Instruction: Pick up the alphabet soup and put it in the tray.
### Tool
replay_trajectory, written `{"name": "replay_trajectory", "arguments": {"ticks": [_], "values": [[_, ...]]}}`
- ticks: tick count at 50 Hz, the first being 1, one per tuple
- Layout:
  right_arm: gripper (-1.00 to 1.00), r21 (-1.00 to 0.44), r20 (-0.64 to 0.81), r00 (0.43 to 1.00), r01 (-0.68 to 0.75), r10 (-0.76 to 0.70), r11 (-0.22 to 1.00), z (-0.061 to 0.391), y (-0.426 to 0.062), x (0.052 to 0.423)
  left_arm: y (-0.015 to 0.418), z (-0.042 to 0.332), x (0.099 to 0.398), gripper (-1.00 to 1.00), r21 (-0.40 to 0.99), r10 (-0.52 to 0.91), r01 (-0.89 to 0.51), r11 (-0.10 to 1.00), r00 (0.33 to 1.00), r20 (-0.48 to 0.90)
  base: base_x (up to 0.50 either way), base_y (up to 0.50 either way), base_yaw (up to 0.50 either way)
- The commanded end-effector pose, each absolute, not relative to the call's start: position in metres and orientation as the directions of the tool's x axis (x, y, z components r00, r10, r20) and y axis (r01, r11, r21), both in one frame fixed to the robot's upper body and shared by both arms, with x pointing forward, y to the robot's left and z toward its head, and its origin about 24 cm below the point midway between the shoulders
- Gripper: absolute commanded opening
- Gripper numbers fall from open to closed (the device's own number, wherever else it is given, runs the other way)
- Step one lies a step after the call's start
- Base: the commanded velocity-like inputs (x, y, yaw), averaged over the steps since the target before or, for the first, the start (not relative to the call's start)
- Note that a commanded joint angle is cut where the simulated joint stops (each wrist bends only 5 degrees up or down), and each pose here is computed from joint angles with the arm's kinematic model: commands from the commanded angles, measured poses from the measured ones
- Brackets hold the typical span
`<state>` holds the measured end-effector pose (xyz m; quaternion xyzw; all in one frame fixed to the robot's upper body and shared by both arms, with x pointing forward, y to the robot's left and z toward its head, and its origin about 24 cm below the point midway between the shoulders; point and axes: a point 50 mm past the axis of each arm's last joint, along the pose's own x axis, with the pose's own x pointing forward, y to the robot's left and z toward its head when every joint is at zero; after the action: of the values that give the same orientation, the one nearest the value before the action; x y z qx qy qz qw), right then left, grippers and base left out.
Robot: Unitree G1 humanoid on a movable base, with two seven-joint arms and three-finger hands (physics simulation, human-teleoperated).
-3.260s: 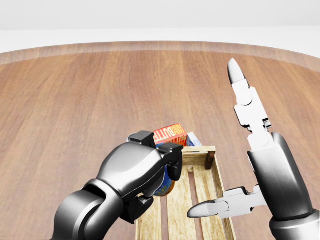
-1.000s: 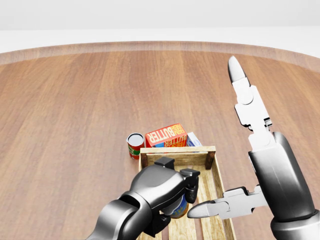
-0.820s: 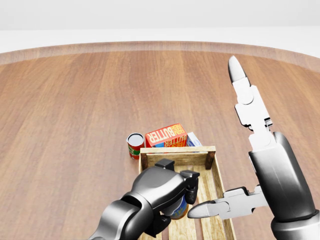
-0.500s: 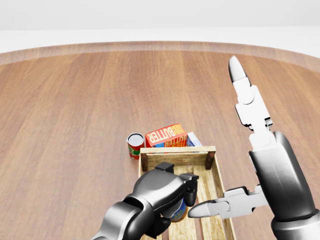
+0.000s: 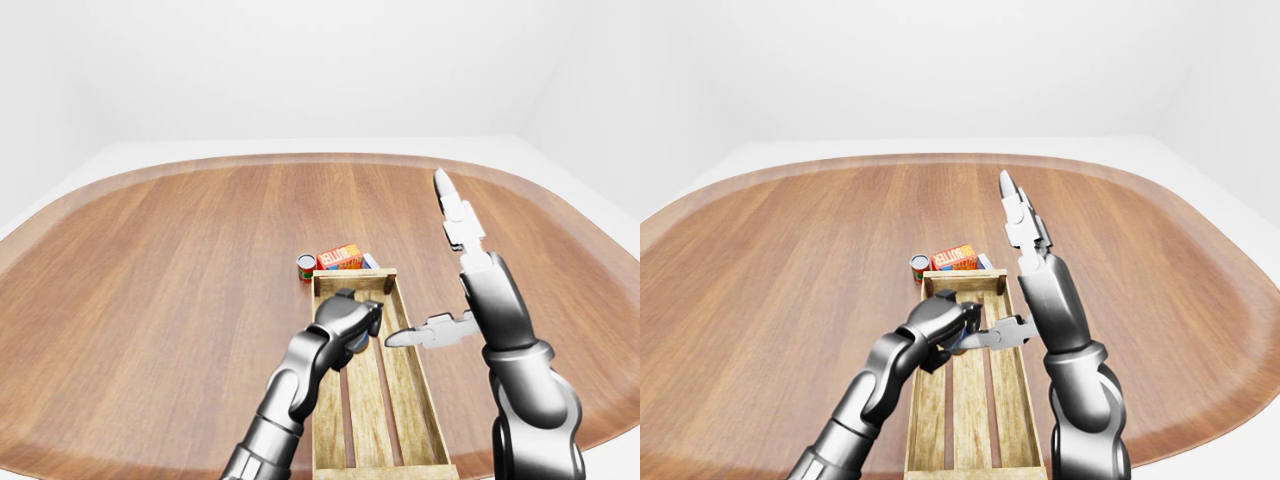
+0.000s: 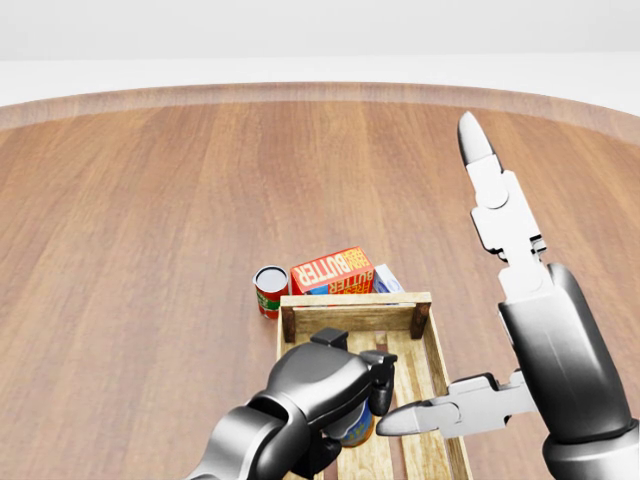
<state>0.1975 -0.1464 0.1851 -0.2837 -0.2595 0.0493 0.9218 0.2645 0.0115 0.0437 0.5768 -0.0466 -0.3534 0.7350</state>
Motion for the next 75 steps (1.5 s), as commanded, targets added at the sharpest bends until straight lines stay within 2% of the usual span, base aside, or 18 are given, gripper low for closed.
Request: {"name": "replay_trajectory", "arguments": {"ticks": [1, 75], "values": [[1.00, -0.549, 0.451, 0.861, 0.057, 0.237, 0.834, 0.185, -0.147, 0.197, 0.011, 0.045, 0.266, -1.00, 0.882, -0.577, 0.458, 0.111, 0.752, -0.318, 0.00, 0.00, 0.00], [1.00, -0.552, 0.463, 0.852, 0.062, 0.244, 0.832, 0.188, -0.145, 0.195, 0.006, 0.034, 0.264, -1.00, 0.873, -0.573, 0.481, 0.079, 0.738, -0.355, 0.00, 0.00, 0.00]]}}
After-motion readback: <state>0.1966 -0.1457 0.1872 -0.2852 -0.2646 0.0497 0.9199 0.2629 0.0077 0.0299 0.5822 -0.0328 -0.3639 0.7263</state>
